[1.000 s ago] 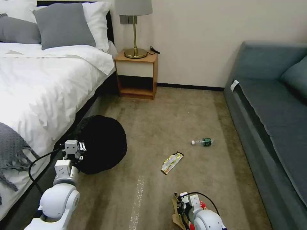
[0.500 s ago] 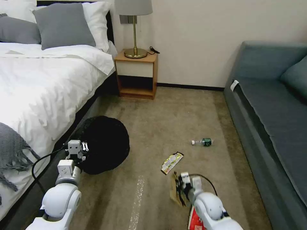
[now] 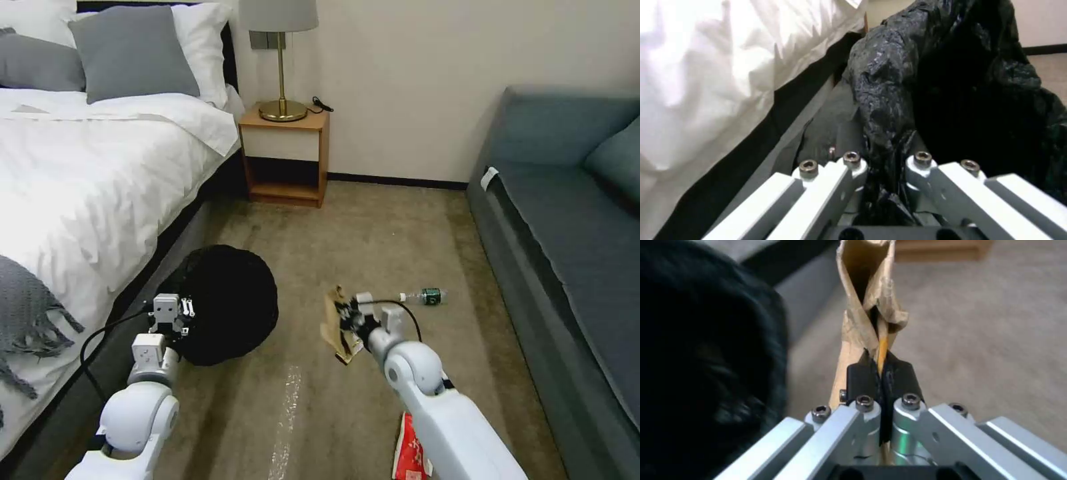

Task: Pick up the trash bin, then pick up the garbage on the floor and place it into the trash bin.

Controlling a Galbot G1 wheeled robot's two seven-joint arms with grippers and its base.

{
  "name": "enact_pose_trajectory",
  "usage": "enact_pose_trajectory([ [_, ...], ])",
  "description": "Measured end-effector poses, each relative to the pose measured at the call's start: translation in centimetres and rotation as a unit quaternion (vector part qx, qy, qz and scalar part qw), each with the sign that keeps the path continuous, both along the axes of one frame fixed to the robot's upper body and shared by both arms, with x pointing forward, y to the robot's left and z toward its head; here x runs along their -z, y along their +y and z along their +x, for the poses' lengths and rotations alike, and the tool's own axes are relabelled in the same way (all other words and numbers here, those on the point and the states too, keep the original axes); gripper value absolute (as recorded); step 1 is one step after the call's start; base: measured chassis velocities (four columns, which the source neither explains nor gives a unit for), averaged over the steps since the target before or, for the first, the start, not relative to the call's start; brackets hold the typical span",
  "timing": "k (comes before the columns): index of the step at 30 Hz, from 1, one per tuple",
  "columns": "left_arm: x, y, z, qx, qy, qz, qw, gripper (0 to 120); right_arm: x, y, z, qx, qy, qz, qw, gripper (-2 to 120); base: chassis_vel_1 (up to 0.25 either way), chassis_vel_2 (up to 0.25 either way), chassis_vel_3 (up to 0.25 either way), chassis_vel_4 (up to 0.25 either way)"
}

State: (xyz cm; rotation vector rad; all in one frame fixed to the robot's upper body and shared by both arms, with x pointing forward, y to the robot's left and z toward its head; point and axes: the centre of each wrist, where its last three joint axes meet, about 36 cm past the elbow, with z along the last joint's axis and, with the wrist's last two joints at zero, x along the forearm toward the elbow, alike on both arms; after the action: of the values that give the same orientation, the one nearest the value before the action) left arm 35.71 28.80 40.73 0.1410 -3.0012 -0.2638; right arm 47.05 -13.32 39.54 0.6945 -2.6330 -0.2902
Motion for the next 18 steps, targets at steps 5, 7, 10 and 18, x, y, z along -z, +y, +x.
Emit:
enact_pose_trajectory([
  [5,0.1,-0.7,0.1,0.003,-0.003,-0.007,1.0000,4,-2.0,2.6,1.8,-0.029,-0.017,0.032,0.999,0,0.000,0.000,0.000,0.000],
  [7,0.1,-0.8,0.1,0.003,-0.003,-0.008,1.0000,4,-2.4,3.3,2.1,-0.038,-0.022,0.039,0.998,0,0.000,0.000,0.000,0.000],
  [10,0.2,-1.0,0.2,0.005,-0.004,-0.012,0.9999,4,-3.4,5.7,3.1,-0.065,-0.035,0.059,0.996,0,0.000,0.000,0.000,0.000],
  [18,0.3,-1.6,0.9,0.006,-0.009,-0.024,0.9996,4,-4.6,9.9,4.0,-0.101,-0.043,0.075,0.991,0,0.000,0.000,0.000,0.000],
])
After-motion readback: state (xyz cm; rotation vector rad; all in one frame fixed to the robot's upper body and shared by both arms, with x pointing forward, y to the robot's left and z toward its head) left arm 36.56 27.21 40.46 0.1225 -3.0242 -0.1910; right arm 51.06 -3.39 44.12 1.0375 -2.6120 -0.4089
